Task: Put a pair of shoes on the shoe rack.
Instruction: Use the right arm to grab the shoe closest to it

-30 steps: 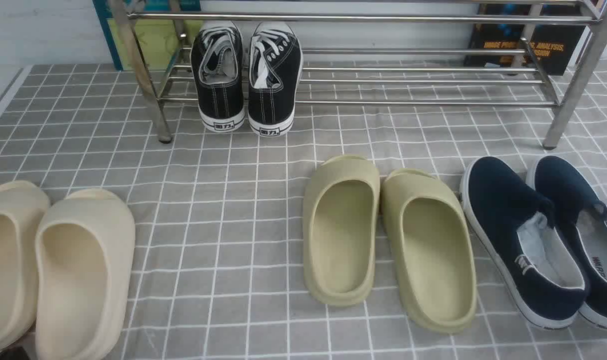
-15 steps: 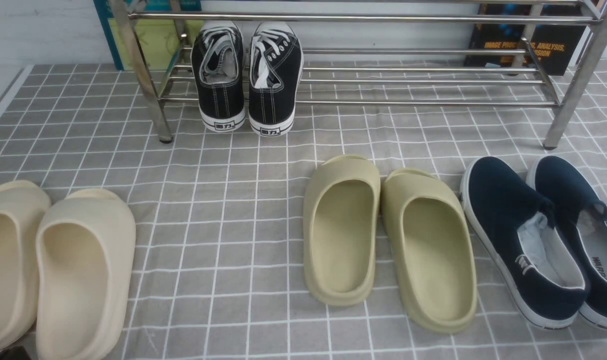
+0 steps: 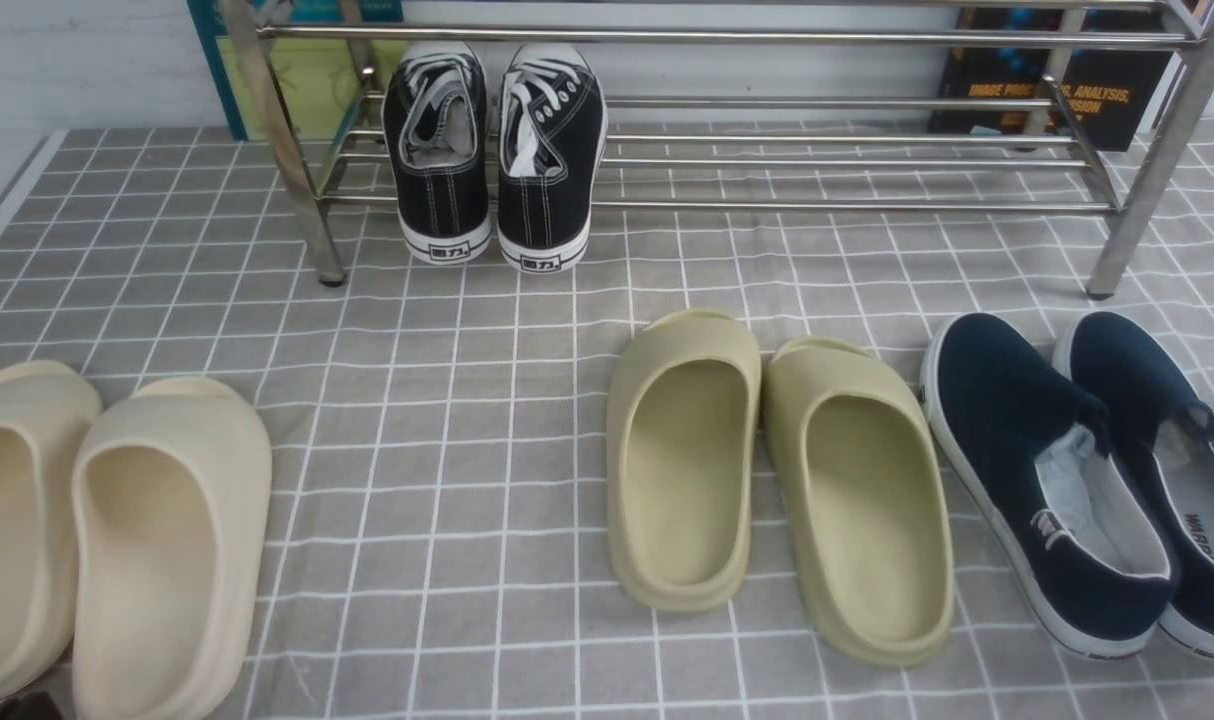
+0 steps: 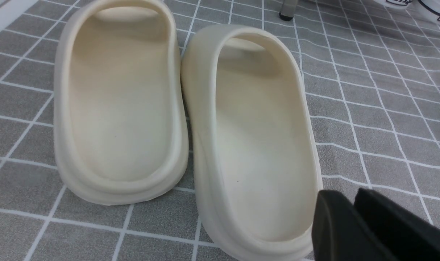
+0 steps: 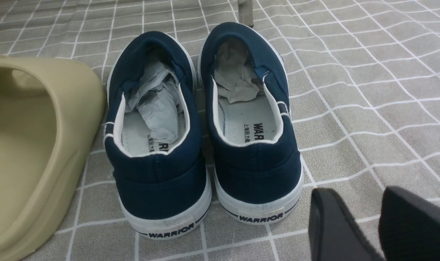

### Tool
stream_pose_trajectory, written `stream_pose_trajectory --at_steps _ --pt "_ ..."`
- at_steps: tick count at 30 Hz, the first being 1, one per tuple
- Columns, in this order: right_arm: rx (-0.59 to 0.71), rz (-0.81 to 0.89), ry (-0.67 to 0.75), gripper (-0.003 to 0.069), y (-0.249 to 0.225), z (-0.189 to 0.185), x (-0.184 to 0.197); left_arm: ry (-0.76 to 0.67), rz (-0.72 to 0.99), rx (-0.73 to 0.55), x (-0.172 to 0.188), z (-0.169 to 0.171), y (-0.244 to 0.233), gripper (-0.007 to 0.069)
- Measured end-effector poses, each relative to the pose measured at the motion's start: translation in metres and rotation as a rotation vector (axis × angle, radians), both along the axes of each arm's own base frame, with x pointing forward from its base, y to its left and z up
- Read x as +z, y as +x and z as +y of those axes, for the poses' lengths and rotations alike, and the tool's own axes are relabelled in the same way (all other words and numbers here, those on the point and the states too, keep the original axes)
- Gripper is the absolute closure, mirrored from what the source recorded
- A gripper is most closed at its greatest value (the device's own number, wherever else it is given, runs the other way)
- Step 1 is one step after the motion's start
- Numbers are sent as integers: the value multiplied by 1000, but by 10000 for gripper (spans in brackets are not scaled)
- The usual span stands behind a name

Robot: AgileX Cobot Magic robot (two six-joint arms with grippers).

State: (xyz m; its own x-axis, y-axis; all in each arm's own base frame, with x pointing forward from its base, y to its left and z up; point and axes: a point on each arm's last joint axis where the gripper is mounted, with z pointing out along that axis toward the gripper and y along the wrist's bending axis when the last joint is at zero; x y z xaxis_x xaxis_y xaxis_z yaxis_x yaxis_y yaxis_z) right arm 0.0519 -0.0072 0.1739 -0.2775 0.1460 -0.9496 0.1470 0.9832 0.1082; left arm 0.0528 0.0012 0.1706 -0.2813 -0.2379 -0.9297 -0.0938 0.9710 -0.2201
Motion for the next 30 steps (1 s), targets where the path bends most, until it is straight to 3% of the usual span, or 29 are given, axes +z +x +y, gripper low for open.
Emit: stream_pose_trajectory --at_steps 30 --pt "0 0 0 419 0 0 0 0 0 0 0 0 0 513"
